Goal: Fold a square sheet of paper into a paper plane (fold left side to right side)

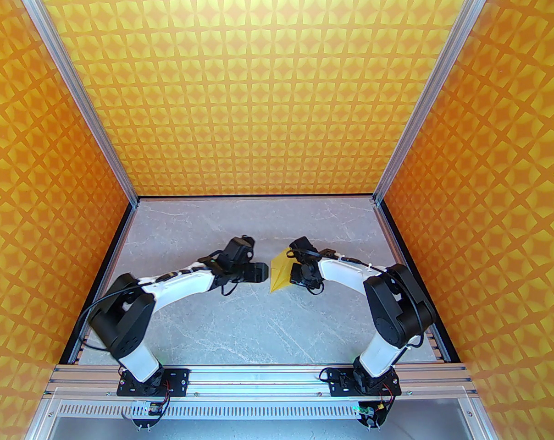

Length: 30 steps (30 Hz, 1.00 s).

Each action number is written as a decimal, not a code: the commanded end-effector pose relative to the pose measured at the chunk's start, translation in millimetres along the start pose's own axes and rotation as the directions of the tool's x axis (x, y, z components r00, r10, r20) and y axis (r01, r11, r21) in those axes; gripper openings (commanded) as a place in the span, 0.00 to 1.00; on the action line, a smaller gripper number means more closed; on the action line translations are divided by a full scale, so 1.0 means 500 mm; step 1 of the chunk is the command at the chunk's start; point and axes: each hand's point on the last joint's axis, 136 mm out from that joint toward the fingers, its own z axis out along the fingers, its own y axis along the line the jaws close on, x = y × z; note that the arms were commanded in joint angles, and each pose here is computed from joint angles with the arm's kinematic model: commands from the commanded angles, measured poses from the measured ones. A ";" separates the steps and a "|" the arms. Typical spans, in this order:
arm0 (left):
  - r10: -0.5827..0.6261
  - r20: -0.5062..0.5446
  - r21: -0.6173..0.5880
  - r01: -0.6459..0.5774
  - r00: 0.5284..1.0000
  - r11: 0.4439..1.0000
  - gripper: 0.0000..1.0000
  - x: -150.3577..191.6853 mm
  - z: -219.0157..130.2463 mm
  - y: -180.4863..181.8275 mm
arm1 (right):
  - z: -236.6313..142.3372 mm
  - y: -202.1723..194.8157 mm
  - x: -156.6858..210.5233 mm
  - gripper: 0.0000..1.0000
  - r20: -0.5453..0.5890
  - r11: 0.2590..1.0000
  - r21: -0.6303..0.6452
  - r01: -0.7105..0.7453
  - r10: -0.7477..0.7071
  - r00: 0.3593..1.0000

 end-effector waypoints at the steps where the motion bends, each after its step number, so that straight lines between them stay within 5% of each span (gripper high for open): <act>1: 0.079 -0.018 0.065 -0.078 0.997 0.995 0.60 -0.006 0.026 -0.041 | -0.012 0.026 -0.024 0.33 0.050 0.995 -0.099 -0.022 0.027 0.998; 8: 0.106 -0.049 0.052 -0.104 0.993 0.993 0.58 -0.010 0.077 -0.039 | 0.001 0.031 -0.031 0.24 0.053 0.985 -0.171 -0.017 0.027 0.998; 30: 0.151 -0.083 0.137 -0.139 0.985 0.981 0.45 0.007 0.139 -0.086 | 0.023 0.026 -0.028 0.23 0.017 0.986 -0.168 -0.022 0.025 1.000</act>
